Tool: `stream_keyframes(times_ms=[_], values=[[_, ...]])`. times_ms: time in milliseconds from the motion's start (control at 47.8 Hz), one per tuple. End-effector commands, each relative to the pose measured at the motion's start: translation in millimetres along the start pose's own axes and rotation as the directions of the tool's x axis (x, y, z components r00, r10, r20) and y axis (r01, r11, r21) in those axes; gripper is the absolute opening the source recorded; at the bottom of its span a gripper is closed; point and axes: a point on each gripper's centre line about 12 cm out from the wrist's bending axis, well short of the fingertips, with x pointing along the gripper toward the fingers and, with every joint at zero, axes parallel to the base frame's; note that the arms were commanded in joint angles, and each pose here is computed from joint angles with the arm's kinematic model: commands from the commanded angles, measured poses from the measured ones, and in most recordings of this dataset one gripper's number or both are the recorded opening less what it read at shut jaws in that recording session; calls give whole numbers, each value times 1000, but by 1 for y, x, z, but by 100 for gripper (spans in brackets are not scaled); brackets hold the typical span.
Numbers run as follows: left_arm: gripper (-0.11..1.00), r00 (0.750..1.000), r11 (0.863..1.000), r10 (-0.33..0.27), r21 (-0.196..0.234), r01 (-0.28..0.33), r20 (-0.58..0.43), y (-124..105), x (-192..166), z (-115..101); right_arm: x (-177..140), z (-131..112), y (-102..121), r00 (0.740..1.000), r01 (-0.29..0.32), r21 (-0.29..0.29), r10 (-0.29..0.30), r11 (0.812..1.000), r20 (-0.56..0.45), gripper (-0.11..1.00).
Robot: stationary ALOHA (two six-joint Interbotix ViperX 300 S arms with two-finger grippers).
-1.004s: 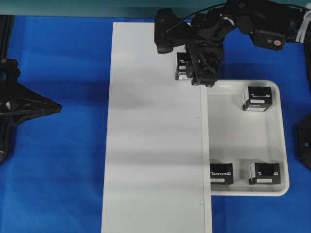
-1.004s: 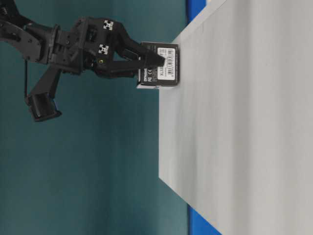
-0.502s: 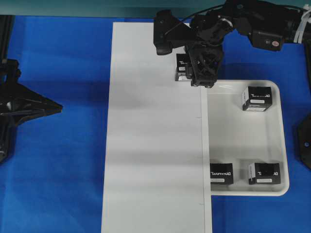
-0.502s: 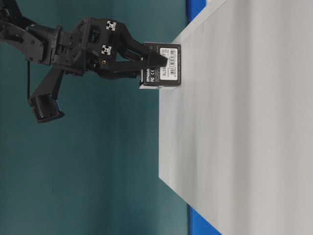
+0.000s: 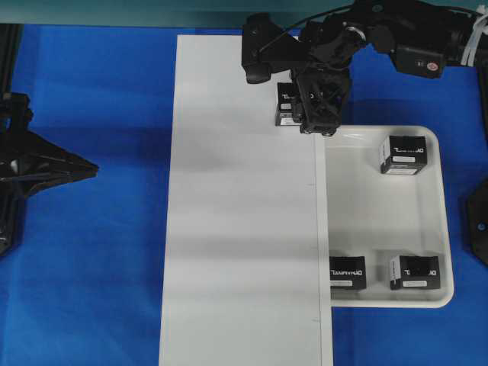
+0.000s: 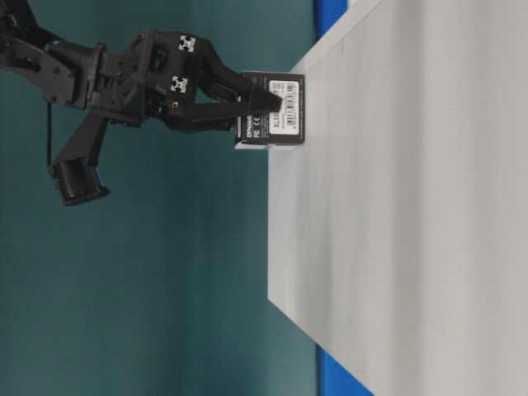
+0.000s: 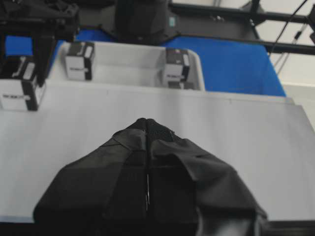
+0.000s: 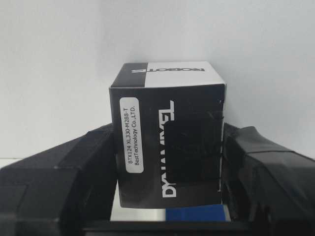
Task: Place the box from the white plastic tray onto the white base.
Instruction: 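Lower the box onto the white board and hold it steady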
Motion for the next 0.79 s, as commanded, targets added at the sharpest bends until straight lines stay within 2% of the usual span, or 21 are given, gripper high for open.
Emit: stream_keyframes(times_ms=[0, 774], values=[[-7, 1000, 1000, -4, 2, 4, 26, -1, 1, 10, 2, 3, -1, 1000, 1, -4, -1, 1000, -1, 58], [-7, 1000, 1000, -3, 3, 3, 24, -1, 1, 10, 7, -1, 0, 1000, -9, 0, 9, 1000, -20, 58]])
